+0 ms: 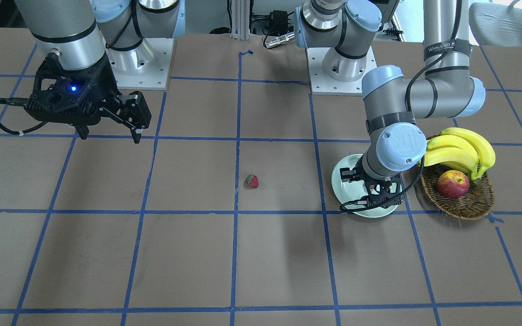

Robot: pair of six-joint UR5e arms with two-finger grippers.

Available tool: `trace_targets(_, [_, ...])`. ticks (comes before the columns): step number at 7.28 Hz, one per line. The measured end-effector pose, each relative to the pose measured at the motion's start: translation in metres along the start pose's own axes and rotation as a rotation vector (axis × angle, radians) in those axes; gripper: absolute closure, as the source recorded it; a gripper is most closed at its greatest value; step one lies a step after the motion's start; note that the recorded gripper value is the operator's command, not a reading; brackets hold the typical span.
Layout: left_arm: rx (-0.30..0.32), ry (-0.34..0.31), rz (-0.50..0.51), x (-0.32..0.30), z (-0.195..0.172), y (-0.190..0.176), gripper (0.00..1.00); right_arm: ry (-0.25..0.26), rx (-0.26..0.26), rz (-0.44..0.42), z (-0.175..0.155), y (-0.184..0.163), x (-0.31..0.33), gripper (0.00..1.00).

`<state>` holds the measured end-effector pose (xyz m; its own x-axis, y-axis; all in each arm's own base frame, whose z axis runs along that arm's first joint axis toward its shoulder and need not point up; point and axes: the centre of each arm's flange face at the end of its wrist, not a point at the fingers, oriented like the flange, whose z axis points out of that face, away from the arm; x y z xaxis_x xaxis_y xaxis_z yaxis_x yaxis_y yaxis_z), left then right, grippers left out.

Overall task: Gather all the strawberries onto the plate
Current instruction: 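Place the strawberry on the green plate and release it, then lower the left gripper onto the last strawberry and grasp it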

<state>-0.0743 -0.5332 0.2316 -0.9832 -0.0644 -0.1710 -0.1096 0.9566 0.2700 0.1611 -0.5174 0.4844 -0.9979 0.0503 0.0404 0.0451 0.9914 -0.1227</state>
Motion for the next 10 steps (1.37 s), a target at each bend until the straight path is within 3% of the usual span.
trace_targets(1, [0.007, 0.049, -0.043, 0.014, -0.007, 0.005, 0.0, 0.0, 0.0, 0.0, 0.0, 0.0, 0.0, 0.0])
trace_targets(3, [0.012, 0.234, -0.138, 0.082, -0.021, 0.022, 0.0, 0.0, -0.001, -0.001, 0.0, 0.0, 0.0, 0.0])
trace_targets(4, [0.039, 0.282, -0.177, 0.115, -0.025, 0.028, 0.0, 0.0, -0.001, -0.001, 0.0, 0.0, 0.0, 0.0])
trace_targets(6, [0.014, 0.401, -0.39, 0.154, -0.026, 0.032, 0.0, 0.0, -0.001, -0.001, 0.001, 0.0, 0.0, 0.0])
trace_targets(8, [-0.035, 0.469, -0.534, 0.177, -0.013, 0.026, 0.0, 0.0, -0.001, -0.001, 0.0, 0.0, 0.0, 0.0])
trace_targets(10, [-0.057, 0.467, -0.59, 0.196, 0.008, 0.02, 0.0, 0.001, -0.001, 0.0, 0.0, 0.0, 0.0, 0.0])
